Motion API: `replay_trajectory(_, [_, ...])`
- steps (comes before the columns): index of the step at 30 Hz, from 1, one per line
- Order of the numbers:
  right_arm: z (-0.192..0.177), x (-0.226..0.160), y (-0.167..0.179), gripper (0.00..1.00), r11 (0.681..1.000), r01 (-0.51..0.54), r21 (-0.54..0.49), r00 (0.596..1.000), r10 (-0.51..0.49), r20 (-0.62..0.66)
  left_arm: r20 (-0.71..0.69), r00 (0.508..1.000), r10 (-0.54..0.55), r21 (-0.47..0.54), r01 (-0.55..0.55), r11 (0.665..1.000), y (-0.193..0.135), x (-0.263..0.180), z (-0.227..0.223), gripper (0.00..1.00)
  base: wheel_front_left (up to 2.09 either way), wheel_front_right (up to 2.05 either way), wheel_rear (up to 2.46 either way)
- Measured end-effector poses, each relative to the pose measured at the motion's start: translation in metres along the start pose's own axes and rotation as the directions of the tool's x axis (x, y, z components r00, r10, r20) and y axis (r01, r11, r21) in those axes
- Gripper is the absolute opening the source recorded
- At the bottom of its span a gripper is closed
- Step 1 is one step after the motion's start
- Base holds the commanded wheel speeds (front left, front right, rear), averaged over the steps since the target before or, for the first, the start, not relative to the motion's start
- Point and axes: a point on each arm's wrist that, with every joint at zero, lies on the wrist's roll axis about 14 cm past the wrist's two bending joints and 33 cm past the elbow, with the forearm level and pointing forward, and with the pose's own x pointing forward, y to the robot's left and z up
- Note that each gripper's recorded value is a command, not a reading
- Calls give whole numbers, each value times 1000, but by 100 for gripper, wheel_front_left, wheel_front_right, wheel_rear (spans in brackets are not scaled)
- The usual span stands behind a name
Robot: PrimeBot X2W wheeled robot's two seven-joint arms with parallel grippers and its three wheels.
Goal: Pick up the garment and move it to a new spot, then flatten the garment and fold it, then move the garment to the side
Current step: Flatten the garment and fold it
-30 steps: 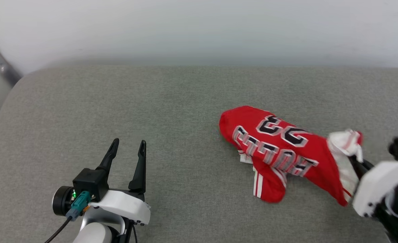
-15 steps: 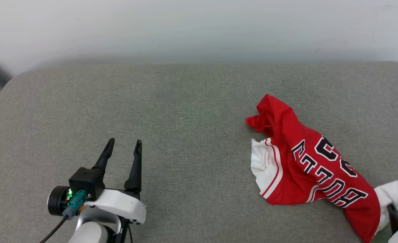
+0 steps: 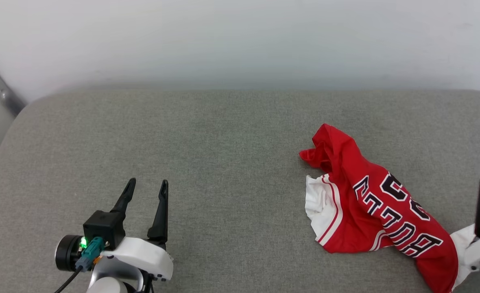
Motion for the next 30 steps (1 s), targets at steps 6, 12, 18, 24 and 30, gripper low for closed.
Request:
replay_trajectory(6, [11,-18,45,100,988,-144,-57,988,147,45,6,1000,14,-7,-14,1000,2,-10,4,100,0,0,0])
replay_trajectory(12, [20,-40,76,100,966,-244,-88,966,250,67,11,1000,16,-2,-16,1000,2,-16,7,100,0,0,0])
replay_trajectory(18, [25,-60,90,100,951,-295,-97,949,303,86,16,1000,7,-12,-6,1000,-1,-14,10,100,0,0,0])
replay_trajectory(24, [21,-70,94,100,947,-311,-84,946,317,70,-2,1000,-25,-3,25,1000,-7,-6,8,100,0,0,0])
replay_trajectory(30, [15,-69,88,100,954,-291,-69,954,295,52,-98,961,-260,-35,257,966,-73,32,4,100,0,0,0])
